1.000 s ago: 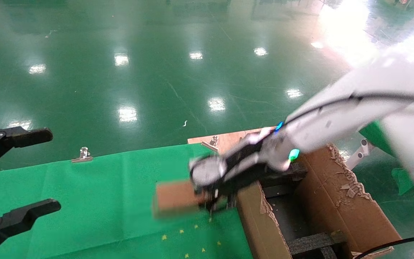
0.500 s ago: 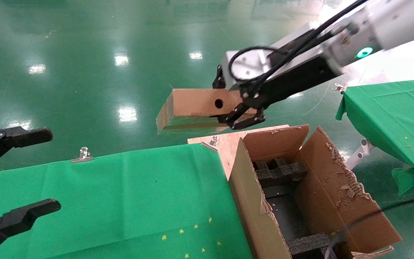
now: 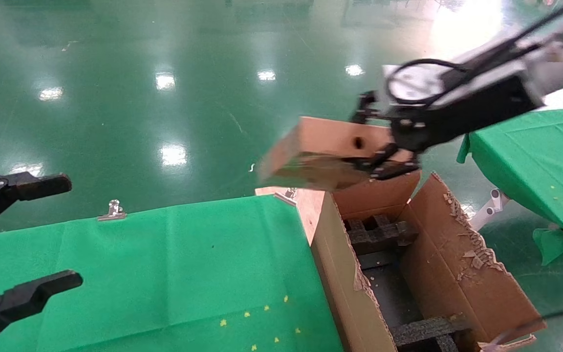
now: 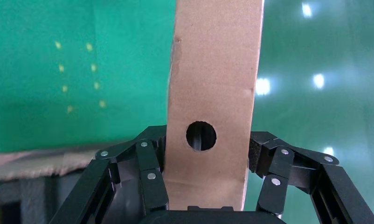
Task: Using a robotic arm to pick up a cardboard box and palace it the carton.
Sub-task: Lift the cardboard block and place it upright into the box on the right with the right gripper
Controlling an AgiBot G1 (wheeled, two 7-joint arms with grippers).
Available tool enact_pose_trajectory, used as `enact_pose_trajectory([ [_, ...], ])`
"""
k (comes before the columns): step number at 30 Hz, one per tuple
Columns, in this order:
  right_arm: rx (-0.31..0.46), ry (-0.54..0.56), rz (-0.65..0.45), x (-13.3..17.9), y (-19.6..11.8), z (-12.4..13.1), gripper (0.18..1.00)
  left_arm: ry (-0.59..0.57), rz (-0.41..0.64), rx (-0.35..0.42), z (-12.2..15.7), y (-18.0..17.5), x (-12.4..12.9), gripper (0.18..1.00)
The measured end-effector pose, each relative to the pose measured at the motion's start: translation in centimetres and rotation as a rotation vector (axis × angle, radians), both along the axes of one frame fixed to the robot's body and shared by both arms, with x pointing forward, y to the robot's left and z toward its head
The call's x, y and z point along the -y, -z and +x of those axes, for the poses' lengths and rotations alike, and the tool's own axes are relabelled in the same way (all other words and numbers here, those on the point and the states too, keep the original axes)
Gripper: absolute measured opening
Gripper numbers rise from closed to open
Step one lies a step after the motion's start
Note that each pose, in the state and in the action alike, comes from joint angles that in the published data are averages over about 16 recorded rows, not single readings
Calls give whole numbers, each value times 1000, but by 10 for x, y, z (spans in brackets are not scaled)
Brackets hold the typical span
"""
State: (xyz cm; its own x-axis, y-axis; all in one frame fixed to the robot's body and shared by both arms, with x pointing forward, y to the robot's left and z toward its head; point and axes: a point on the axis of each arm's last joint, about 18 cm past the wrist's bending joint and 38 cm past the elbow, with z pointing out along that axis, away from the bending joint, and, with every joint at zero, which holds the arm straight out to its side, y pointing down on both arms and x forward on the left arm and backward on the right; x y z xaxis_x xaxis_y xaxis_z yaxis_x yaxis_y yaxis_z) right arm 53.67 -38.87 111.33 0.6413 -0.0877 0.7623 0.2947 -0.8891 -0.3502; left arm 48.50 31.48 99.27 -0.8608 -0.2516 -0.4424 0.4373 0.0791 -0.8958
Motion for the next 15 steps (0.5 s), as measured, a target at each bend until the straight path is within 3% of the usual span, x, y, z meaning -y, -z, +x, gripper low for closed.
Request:
enact_pose_trajectory([
  [8, -48, 190, 51, 73, 25, -32, 310, 0, 0, 0, 0, 0, 0, 1001],
  [15, -96, 306, 110, 114, 51, -55, 308, 0, 0, 0, 0, 0, 0, 1001],
])
